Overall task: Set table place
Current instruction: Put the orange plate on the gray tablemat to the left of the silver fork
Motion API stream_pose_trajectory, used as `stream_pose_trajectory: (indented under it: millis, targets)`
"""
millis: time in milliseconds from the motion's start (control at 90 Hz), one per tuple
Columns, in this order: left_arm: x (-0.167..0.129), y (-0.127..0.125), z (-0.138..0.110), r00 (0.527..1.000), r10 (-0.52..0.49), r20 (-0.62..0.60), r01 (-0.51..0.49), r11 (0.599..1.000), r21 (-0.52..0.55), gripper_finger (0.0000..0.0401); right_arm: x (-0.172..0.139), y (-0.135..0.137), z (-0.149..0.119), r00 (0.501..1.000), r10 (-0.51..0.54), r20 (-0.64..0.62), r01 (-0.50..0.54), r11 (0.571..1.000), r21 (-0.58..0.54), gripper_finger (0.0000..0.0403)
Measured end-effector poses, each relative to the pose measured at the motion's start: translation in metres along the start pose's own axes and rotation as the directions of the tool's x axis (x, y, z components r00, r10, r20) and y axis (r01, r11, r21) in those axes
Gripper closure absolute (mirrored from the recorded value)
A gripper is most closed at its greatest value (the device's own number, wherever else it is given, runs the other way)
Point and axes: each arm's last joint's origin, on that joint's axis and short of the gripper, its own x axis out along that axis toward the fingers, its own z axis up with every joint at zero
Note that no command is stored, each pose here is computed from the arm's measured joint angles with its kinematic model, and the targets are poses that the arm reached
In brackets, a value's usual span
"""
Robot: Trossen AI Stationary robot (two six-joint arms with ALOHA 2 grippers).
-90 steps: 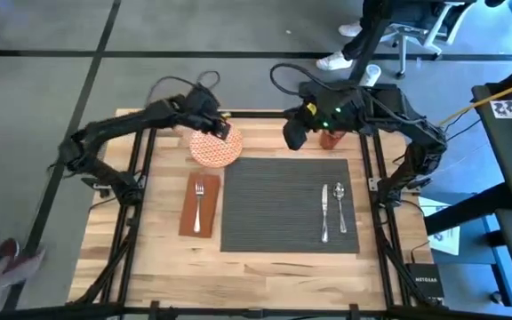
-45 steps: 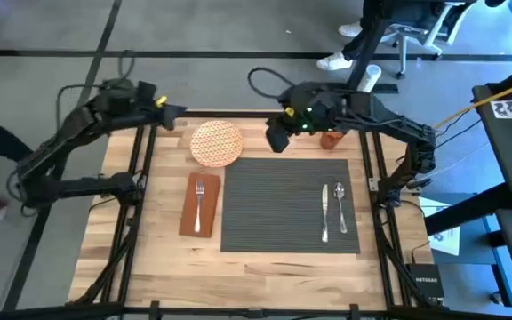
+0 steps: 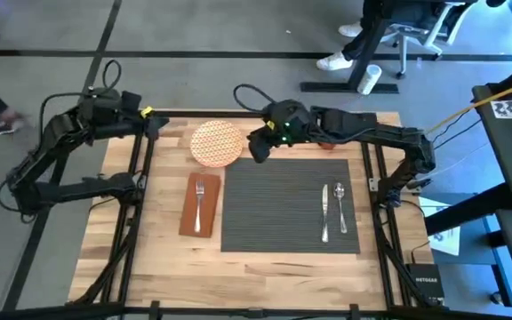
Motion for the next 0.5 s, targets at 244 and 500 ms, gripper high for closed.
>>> stream_pose_trajectory:
  millis: [244, 500]
  targets:
    - [0.0003, -0.0004, 0.0005, 1.0, -0.003, 0.004, 0.002, 0.992, 0.127, 0.0401, 0.0002, 0.0022, 0.0029, 0.999, 0.013, 0.04, -0.01, 0.996, -0.086, 0.0324]
    - [-0.0003, -0.006, -0.0029, 0.999, -0.049, -0.021, 0.053, 0.94, 0.337, 0.0401, 0.0, 0.0039, 0.0059, 0.997, 0.031, 0.071, -0.019, 0.987, -0.16, 0.0324]
